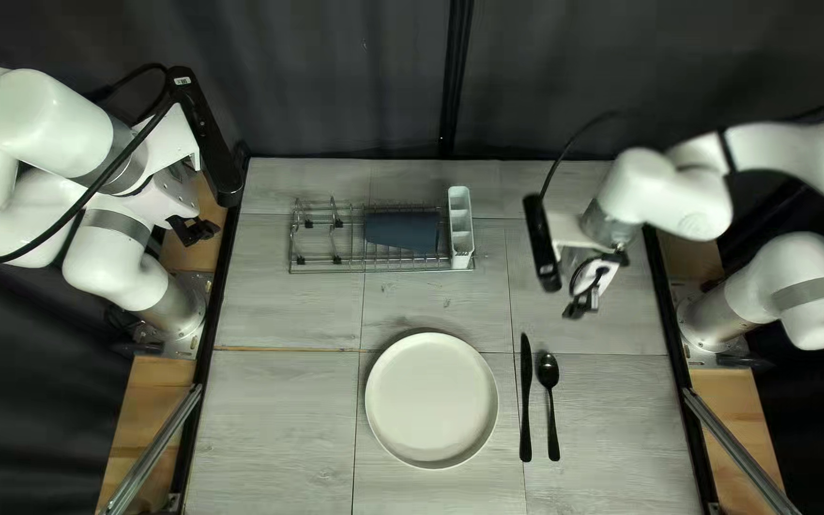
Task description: Pick up and place plate onto table. Place down one fork to the left of the plate. Place spoon and knife to the right of the plate. Place cup above the knife and spoon
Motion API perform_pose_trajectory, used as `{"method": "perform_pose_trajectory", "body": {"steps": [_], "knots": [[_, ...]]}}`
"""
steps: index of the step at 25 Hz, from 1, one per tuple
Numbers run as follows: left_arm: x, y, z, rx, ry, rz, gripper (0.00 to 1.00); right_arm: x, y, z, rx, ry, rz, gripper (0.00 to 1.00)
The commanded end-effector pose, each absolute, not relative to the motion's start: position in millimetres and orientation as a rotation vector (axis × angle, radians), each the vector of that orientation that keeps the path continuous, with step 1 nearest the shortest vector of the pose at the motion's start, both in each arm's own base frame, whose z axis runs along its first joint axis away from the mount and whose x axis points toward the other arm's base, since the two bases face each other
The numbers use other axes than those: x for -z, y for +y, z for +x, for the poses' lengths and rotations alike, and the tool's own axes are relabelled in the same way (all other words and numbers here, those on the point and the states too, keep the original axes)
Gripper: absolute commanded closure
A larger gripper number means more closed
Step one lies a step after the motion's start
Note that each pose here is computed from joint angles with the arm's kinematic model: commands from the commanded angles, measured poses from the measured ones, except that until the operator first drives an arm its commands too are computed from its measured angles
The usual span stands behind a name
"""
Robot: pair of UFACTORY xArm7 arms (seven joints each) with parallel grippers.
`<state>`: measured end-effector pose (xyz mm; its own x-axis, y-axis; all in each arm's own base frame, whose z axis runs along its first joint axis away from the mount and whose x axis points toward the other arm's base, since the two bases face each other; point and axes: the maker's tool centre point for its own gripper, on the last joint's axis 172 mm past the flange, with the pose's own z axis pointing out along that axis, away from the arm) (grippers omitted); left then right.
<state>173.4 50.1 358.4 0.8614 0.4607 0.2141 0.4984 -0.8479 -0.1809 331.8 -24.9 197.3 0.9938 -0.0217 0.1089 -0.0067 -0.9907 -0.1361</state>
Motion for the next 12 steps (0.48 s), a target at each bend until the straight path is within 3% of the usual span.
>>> {"method": "perform_pose_trajectory", "body": {"steps": [1,12], "knots": [[-358.4,50.1,173.4,0.239,-0.733,-2.806,0.0,-220.4,-34.4,330.7,0.176,0.044,-3.053,0.0],[-358.4,50.1,173.4,0.239,-0.733,-2.806,0.0,-227.8,-33.4,334.6,0.181,-0.008,-3.081,0.0]]}}
